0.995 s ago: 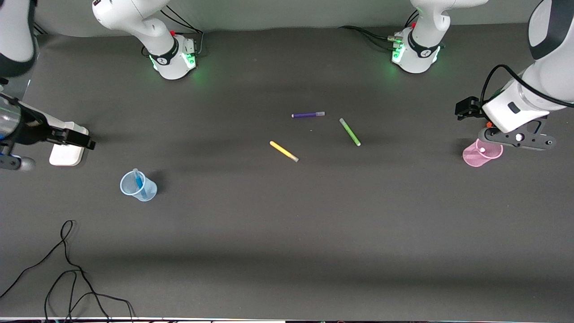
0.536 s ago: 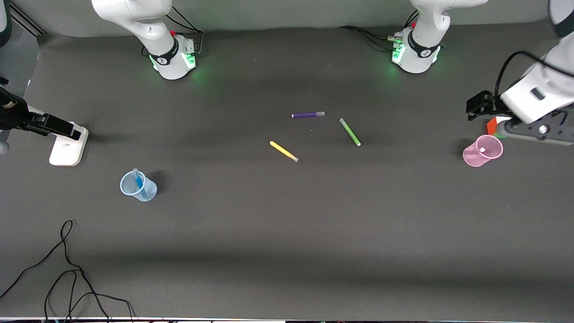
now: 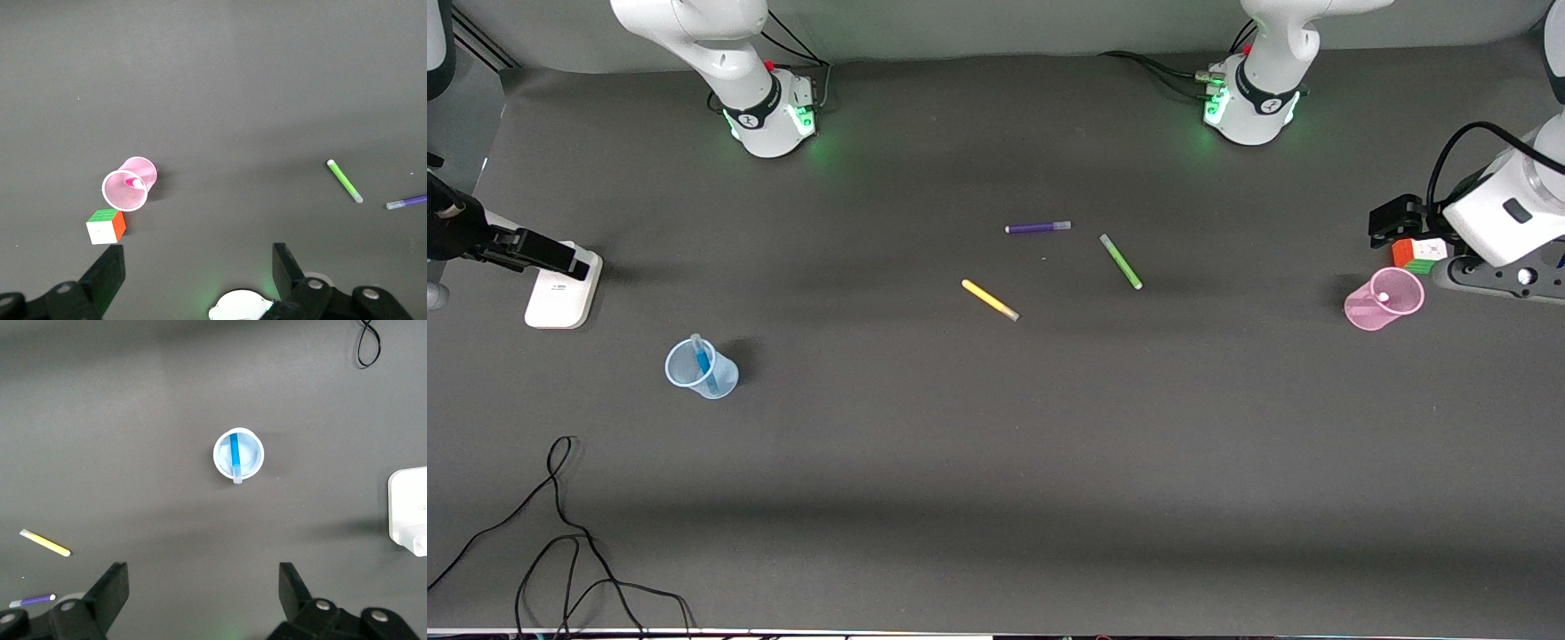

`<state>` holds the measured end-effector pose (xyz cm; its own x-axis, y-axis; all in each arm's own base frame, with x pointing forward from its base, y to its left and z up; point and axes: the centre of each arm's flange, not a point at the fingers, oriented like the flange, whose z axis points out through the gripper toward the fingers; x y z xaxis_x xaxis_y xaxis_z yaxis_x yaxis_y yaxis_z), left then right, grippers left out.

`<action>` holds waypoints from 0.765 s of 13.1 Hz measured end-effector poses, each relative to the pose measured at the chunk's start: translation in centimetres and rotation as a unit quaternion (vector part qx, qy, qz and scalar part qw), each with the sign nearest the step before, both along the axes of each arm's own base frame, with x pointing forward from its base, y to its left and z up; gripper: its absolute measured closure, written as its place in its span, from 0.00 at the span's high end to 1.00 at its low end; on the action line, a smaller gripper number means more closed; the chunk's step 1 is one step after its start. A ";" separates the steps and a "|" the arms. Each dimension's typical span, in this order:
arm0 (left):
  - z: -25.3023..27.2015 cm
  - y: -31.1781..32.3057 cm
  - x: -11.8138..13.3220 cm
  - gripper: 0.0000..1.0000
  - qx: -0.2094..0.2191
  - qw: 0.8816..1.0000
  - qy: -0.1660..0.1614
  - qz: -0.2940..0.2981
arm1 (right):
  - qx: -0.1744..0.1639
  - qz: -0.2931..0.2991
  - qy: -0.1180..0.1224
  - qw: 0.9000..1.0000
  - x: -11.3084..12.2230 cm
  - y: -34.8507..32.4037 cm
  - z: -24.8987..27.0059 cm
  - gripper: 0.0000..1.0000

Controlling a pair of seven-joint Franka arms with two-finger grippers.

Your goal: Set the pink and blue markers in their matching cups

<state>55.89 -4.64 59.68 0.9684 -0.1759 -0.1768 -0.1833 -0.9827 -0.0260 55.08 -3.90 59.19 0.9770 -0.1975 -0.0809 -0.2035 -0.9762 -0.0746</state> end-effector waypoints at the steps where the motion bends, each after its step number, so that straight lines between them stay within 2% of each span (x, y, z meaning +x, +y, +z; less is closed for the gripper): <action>1: 0.0 0.0 0.0 1.00 0.000 1.000 0.000 0.000 | 0.000 0.000 0.001 1.000 0.1 0.0 -0.1 1.00; 2: 0.0 0.0 0.0 1.00 0.000 1.000 0.001 0.000 | -0.003 0.001 0.002 1.000 0.1 0.0 -0.2 1.00; 3: 0.0 0.0 0.0 0.90 0.000 1.000 0.001 0.000 | -0.010 0.004 0.003 1.000 0.1 0.1 -0.3 1.00; 6: 0.0 -0.1 -0.1 0.51 0.000 1.000 0.002 -0.001 | -0.027 0.022 0.004 0.999 0.2 1.7 -0.3 1.00; 10: 0.0 -0.1 -0.1 0.05 0.001 1.000 0.002 -0.001 | -0.027 0.028 0.003 0.999 0.2 0.6 -0.3 1.00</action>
<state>55.81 -4.76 59.66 0.9673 -0.1776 -0.1813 -0.1853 -0.9823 -0.0263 55.23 -3.26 58.92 0.9861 -0.1468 -0.0776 -0.1488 -0.9887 -0.0206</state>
